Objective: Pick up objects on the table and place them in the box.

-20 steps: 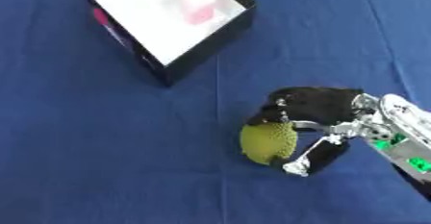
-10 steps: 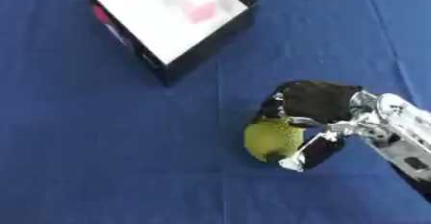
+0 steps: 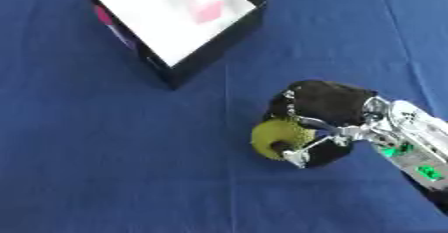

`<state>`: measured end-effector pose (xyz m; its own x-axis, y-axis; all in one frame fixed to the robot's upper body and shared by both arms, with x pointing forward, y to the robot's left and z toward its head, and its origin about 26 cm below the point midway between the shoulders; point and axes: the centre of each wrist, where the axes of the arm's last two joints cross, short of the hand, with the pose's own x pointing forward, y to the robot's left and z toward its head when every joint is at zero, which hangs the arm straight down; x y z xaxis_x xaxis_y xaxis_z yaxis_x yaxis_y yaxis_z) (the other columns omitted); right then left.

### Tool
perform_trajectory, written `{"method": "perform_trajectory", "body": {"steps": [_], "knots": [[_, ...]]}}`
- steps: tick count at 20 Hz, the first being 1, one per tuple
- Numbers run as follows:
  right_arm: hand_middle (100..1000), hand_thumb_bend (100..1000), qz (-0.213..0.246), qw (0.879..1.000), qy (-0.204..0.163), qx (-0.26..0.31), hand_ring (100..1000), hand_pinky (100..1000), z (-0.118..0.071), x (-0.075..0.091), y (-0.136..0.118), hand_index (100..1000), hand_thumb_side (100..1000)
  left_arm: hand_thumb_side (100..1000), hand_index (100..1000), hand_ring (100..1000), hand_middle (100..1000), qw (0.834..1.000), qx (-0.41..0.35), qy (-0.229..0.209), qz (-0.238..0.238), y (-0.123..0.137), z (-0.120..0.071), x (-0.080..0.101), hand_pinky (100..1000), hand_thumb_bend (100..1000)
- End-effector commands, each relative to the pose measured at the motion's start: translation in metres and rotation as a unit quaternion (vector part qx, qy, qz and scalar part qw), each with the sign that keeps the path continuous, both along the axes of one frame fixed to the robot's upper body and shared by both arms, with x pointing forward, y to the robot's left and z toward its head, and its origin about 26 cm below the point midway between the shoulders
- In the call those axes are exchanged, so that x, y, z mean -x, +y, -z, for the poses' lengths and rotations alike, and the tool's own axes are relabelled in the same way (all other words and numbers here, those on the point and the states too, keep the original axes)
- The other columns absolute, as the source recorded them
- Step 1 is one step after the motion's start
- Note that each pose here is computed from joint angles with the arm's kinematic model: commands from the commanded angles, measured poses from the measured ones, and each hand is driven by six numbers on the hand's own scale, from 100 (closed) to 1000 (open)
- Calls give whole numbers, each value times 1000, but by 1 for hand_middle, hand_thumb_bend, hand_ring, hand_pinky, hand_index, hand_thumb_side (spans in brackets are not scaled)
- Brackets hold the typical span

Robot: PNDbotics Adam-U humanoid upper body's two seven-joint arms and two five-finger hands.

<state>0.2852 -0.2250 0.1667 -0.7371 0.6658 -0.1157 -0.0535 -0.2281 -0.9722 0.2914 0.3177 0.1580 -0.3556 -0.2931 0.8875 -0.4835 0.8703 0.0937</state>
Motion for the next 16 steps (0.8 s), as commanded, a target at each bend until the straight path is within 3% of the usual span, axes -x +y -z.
{"method": "perform_trajectory", "body": {"steps": [1, 16], "knots": [[517, 100, -2, 1000, -23, -19, 598, 743, -10, 1, -5, 720, 368, 830, 796, 731, 691, 1000, -6, -12, -3, 2, -7, 1, 738, 144], [473, 100, -48, 987, -85, -131, 564, 740, -39, -6, -29, 669, 238, 827, 792, 730, 686, 1000, -9, -9, -8, 4, -6, 3, 739, 143]]}}
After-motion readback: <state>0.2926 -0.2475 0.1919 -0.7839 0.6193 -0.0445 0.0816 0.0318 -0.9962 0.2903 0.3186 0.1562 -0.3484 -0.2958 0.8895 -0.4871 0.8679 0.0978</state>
